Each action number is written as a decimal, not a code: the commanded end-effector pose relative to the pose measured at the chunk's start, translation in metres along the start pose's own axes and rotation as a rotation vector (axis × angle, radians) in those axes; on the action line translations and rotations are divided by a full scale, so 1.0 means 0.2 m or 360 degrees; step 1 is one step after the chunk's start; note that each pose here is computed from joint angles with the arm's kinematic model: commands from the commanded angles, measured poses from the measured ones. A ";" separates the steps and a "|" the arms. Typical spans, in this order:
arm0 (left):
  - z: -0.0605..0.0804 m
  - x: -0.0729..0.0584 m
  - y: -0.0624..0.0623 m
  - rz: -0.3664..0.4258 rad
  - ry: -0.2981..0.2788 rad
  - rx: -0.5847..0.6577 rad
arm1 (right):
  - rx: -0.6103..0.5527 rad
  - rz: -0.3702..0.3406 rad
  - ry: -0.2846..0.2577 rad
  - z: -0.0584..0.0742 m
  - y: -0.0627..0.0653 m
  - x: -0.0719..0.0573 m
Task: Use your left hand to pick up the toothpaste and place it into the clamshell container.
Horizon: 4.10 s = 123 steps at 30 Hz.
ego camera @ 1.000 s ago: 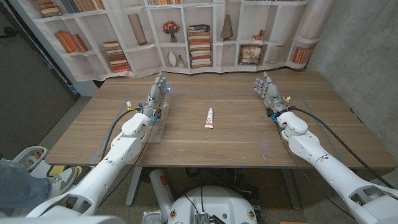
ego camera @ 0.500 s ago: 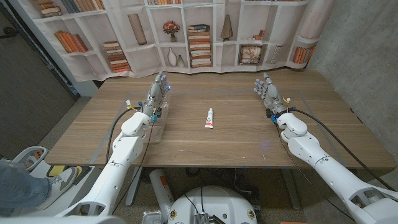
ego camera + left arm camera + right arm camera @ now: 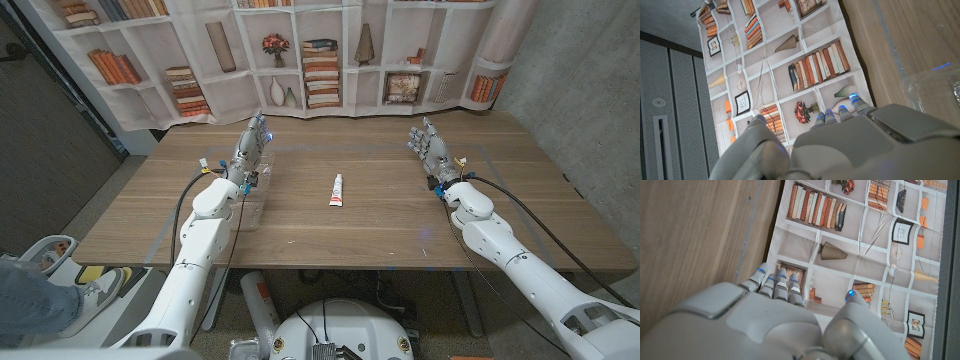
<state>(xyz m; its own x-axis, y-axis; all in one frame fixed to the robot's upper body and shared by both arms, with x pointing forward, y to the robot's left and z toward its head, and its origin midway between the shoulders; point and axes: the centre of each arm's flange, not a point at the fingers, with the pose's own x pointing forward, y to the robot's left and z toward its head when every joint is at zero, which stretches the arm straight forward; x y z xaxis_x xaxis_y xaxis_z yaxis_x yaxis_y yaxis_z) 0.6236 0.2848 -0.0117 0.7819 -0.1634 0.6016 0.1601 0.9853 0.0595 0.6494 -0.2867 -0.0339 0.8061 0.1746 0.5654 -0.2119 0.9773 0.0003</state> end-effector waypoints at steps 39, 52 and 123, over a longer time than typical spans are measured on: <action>0.12 -0.07 -0.08 -0.0064 -0.0234 0.0483 | 0.0017 -0.0033 -0.0039 0.00 0.05 0.00; 0.11 -0.05 -0.08 -0.0107 -0.0314 0.0523 | 0.0014 -0.0065 -0.0047 0.00 0.06 -0.01; 0.24 -0.11 -0.12 -0.0260 -0.0485 0.1159 | 0.0044 -0.0153 -0.0094 0.03 0.11 -0.01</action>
<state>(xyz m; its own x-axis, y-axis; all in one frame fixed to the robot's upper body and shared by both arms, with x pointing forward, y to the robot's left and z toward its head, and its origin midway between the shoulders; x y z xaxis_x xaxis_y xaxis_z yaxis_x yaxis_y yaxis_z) 0.5837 0.2713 0.0073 0.5793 -0.3707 0.7260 -0.2024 0.7973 0.5686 0.6421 -0.2674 -0.0311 0.7928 0.0832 0.6038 -0.1537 0.9859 0.0660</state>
